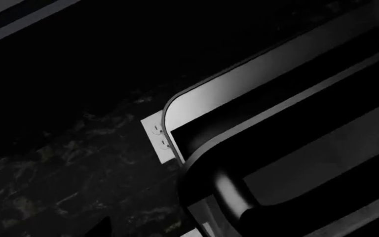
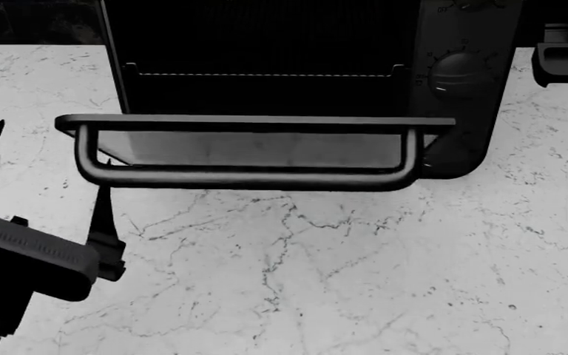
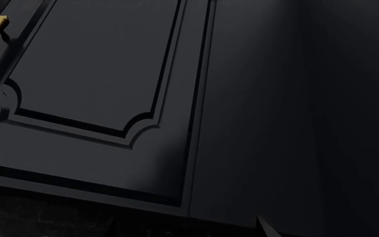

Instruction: Close the toaster oven door.

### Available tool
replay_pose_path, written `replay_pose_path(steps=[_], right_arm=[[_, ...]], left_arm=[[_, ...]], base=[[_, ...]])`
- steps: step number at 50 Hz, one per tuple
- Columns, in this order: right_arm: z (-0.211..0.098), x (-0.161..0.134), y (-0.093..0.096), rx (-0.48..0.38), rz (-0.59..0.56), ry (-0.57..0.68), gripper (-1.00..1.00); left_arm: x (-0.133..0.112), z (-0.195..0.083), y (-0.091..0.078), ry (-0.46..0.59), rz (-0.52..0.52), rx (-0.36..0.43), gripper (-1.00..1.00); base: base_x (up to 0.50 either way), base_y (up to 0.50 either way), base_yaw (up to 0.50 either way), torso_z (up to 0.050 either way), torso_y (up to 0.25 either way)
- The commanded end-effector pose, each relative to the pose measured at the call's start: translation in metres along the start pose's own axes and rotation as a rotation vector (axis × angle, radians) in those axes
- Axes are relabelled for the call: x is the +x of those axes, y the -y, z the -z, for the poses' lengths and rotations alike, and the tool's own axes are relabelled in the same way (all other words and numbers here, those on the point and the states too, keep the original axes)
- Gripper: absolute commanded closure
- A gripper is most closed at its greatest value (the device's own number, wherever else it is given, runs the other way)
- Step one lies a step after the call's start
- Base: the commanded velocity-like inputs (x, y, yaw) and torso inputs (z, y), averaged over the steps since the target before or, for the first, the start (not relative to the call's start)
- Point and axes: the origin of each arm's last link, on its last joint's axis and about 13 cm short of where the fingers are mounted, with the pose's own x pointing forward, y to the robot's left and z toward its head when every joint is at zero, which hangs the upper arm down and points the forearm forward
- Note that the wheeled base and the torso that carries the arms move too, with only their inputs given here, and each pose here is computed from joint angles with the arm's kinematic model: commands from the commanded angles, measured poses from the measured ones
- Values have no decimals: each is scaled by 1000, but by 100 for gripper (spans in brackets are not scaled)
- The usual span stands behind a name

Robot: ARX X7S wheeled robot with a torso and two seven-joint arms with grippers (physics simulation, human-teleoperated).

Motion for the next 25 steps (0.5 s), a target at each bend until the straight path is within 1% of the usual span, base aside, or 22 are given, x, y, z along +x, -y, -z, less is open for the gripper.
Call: replay_pose_path(steps=[1, 6, 10, 12, 18, 20, 25], right_arm=[[-1, -1, 1, 5, 2, 3, -100], [-3, -1, 1, 6, 3, 6, -100], [-5, 0, 2, 6, 4, 9, -100], [-6, 0, 3, 5, 7, 11, -100], [-6, -2, 4, 4, 13, 11, -100], [-6, -2, 5, 3, 13, 10, -100], [-6, -3, 5, 4, 14, 10, -100]], left_arm=[[23, -61, 25, 169, -119, -203, -100], [41, -58, 32, 114, -104, -235, -100], [56, -59, 35, 102, -89, -225, -100], [64, -56, 37, 79, -76, -225, -100], [81, -50, 37, 49, -47, -181, -100], [87, -48, 36, 41, -58, -168, -100], [102, -41, 34, 11, -125, -149, -100]], base=[[0, 0, -6, 0, 0], [-2, -3, -4, 0, 4], [0, -2, -5, 3, 3], [0, -2, -3, 0, 0], [-2, -1, -2, 0, 3], [0, 0, -3, 5, 0], [0, 0, 0, 0, 2]])
